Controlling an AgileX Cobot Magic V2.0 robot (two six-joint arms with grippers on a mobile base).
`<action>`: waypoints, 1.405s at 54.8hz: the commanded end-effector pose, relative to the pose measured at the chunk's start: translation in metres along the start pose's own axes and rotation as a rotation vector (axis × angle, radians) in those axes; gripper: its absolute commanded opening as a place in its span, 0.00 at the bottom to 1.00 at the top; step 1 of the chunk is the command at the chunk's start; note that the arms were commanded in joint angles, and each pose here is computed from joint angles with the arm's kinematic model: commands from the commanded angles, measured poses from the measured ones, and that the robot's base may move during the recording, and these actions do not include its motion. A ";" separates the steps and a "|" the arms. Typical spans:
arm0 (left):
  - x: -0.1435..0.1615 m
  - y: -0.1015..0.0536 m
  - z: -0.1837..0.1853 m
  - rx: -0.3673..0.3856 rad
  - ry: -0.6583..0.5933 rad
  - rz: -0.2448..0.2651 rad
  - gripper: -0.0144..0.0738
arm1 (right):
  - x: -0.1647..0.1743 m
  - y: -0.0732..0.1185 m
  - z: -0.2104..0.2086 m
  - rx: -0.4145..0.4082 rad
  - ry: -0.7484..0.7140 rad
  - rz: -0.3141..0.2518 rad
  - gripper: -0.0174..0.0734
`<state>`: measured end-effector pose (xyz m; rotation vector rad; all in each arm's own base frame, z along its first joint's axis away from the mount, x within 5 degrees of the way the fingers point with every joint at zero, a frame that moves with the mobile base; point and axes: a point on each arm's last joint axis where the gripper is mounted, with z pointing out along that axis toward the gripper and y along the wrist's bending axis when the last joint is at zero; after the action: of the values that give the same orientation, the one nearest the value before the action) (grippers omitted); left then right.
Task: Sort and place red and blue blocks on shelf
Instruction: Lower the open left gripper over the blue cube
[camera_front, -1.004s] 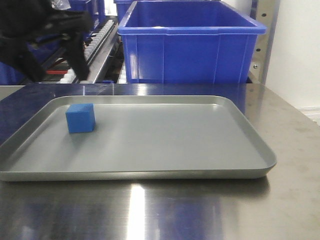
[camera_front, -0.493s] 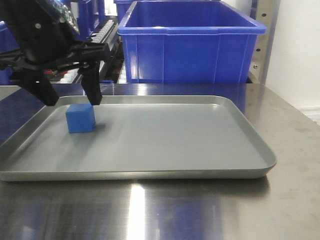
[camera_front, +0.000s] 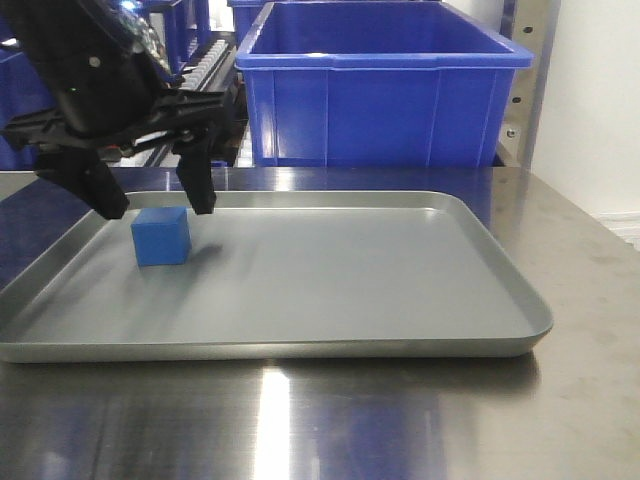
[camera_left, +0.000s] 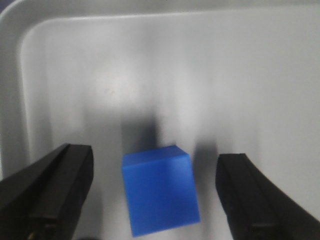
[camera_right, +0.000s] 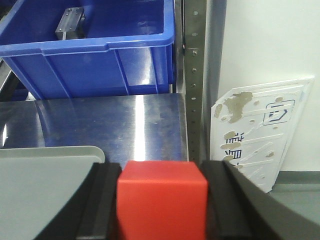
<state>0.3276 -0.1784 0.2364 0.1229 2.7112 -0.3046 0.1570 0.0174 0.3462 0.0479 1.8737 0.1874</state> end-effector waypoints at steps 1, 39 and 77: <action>-0.012 -0.009 -0.023 0.038 -0.106 -0.007 0.76 | -0.018 0.002 -0.006 -0.010 -0.124 -0.011 0.26; -0.011 -0.017 -0.021 0.033 -0.106 0.008 0.75 | -0.018 0.002 -0.006 -0.010 -0.124 -0.011 0.26; -0.006 -0.019 0.003 -0.001 -0.037 -0.017 0.75 | -0.018 0.002 -0.006 -0.010 -0.124 -0.011 0.26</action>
<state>0.3310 -0.1949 0.2132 0.1134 2.7747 -0.2435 0.1570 0.0174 0.3462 0.0479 1.8737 0.1874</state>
